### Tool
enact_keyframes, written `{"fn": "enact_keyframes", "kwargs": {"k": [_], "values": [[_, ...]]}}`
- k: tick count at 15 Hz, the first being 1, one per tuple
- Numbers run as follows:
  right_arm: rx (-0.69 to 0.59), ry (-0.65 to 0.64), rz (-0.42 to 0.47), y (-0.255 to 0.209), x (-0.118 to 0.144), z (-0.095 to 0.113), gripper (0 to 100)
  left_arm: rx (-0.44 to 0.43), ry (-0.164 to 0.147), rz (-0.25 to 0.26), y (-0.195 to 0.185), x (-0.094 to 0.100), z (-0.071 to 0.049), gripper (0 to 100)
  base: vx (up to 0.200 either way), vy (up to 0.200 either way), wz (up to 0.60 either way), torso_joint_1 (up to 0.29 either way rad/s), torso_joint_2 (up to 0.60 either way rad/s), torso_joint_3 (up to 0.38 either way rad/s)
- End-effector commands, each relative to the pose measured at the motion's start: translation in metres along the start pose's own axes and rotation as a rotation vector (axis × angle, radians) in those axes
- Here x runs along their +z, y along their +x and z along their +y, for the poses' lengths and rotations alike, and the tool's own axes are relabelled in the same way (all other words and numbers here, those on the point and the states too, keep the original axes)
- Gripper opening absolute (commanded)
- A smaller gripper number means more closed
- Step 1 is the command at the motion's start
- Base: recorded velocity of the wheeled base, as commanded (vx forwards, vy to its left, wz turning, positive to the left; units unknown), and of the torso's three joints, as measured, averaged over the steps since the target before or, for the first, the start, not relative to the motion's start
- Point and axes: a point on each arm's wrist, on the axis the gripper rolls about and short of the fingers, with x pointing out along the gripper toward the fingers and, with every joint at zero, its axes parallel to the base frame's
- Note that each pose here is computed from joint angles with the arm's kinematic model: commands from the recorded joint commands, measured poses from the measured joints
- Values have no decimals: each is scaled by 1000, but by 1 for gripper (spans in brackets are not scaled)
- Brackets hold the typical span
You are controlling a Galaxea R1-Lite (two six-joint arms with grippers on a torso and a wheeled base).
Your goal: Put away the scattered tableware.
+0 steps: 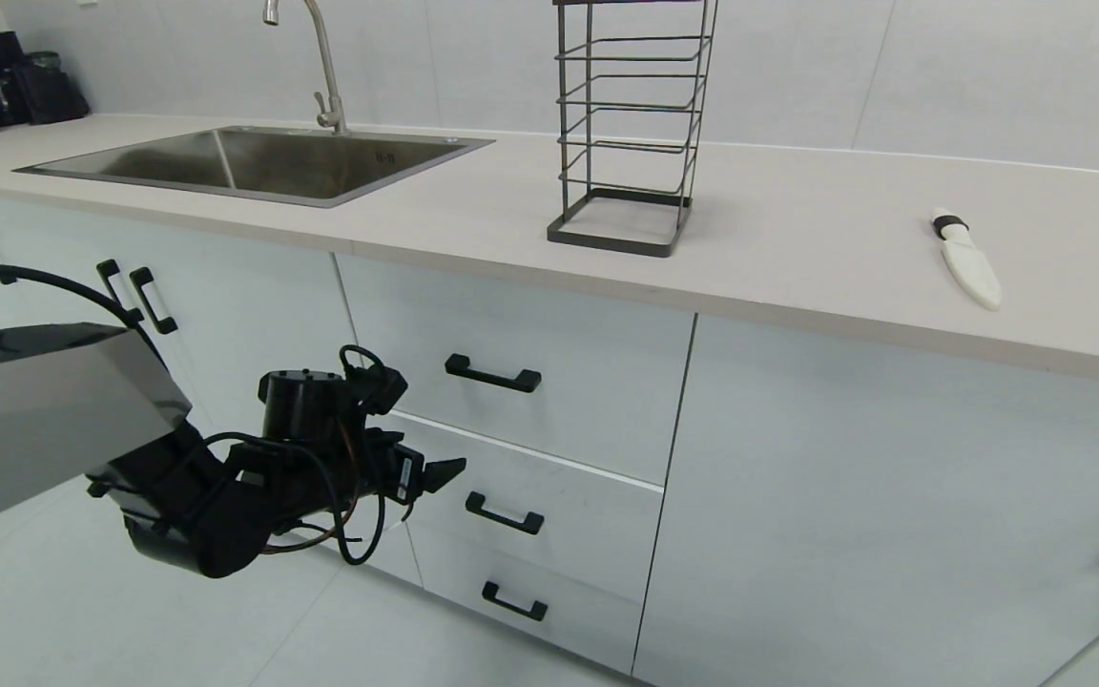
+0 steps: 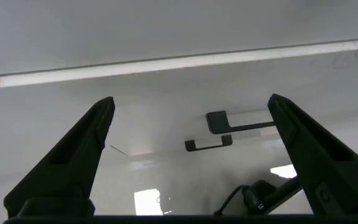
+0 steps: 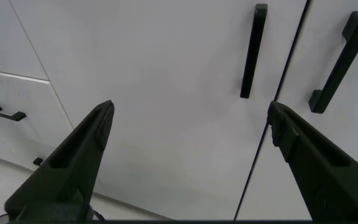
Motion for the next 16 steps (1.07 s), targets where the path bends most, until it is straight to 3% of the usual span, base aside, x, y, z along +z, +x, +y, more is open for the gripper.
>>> {"fn": "enact_keyframes", "kwargs": {"k": [1, 3, 4, 6, 9, 11, 14, 16], "values": [[0, 0, 2, 0, 0, 0, 100, -1, 4, -1, -14, 1, -4, 100, 0, 0, 0, 0, 0, 0], [0, 0, 2, 0, 0, 0, 100, -2, 13, -8, -34, 2, -10, 100, 0, 0, 0, 0, 0, 0], [0, 0, 2, 0, 0, 0, 100, 5, 30, -45, -63, 8, -17, 100, 0, 0, 0, 0, 0, 0], [0, 0, 2, 0, 0, 0, 100, 30, 94, -176, -112, 29, -25, 100, 0, 0, 0, 0, 0, 0], [0, 0, 2, 0, 0, 0, 100, 82, 130, -335, -169, 44, -32, 100, 0, 0, 0, 0, 0, 0], [0, 0, 2, 0, 0, 0, 100, 124, 147, -392, -198, 38, -35, 100, 0, 0, 0, 0, 0, 0], [0, 0, 2, 0, 0, 0, 100, 226, 211, -455, -237, 23, -37, 100, 0, 0, 0, 0, 0, 0], [0, 0, 2, 0, 0, 0, 100, 325, 250, -582, -281, 6, -50, 100, 0, 0, 0, 0, 0, 0]]}}
